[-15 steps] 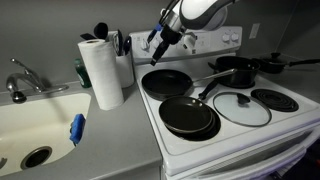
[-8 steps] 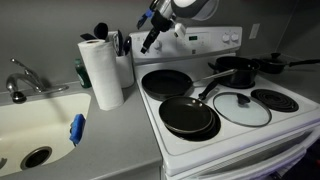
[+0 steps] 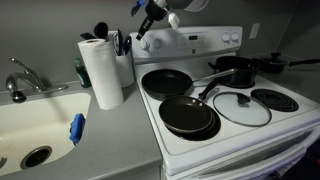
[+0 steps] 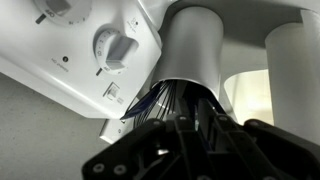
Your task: Push the button on the left side of the stove
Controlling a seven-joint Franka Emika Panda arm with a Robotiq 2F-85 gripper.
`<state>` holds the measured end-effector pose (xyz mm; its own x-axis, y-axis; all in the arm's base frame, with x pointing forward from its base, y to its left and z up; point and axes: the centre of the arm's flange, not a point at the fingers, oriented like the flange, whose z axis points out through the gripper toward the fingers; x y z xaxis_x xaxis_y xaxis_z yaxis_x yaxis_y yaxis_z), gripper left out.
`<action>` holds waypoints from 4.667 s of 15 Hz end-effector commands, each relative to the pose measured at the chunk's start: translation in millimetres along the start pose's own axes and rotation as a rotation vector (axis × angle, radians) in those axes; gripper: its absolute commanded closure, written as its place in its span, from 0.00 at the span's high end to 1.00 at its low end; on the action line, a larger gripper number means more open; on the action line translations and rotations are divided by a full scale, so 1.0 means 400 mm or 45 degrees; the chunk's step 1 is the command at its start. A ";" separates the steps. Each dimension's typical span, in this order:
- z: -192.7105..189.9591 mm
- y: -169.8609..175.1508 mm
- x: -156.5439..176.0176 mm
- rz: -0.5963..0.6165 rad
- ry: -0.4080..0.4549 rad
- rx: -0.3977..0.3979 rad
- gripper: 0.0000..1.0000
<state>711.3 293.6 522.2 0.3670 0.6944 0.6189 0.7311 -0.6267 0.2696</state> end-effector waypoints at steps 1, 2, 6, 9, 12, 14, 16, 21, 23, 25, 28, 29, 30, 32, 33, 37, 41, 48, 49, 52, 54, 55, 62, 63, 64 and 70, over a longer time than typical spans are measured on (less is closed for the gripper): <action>0.045 0.042 0.019 -0.022 0.034 -0.070 0.00; 0.051 0.044 0.012 -0.019 0.055 -0.111 0.00; 0.080 0.056 -0.002 0.002 0.099 -0.173 0.00; 0.086 0.055 -0.002 -0.006 0.117 -0.197 0.00; 0.077 0.058 0.008 -0.035 0.077 -0.232 0.00; 0.069 0.063 0.004 0.000 0.037 -0.235 0.00; 0.071 0.059 0.007 0.052 0.033 -0.207 0.00; 0.073 0.049 0.008 0.120 0.008 -0.175 0.00; 0.073 0.047 0.008 0.131 -0.014 -0.179 0.00; 0.073 0.047 0.009 0.139 -0.021 -0.184 0.00; 0.072 0.052 0.011 0.142 -0.015 -0.210 0.00; 0.071 0.053 0.011 0.142 -0.015 -0.219 0.00; 0.070 0.055 0.011 0.146 -0.015 -0.229 0.00; 0.069 0.057 0.011 0.157 -0.017 -0.243 0.00; 0.069 0.058 0.011 0.163 -0.018 -0.250 0.00; 0.068 0.058 0.011 0.188 -0.026 -0.266 0.00; 0.069 0.055 0.012 0.206 -0.030 -0.265 0.00; 0.073 0.053 0.017 0.216 0.013 -0.276 0.00; 0.074 0.052 0.018 0.225 0.026 -0.277 0.00; 0.080 0.052 0.029 0.247 0.147 -0.279 0.00; 0.080 0.053 0.040 0.281 0.251 -0.323 0.00; 0.082 0.053 0.044 0.299 0.298 -0.333 0.00; 0.097 0.021 0.046 0.612 0.315 -0.263 0.00; 0.098 0.016 0.049 0.660 0.304 -0.236 0.00; 0.098 0.010 0.050 0.698 0.280 -0.224 0.00; 0.105 -0.003 0.041 0.841 0.049 -0.253 0.00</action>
<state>743.1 319.2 492.1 0.6119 0.1529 0.7760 0.2977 -0.9535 -0.0469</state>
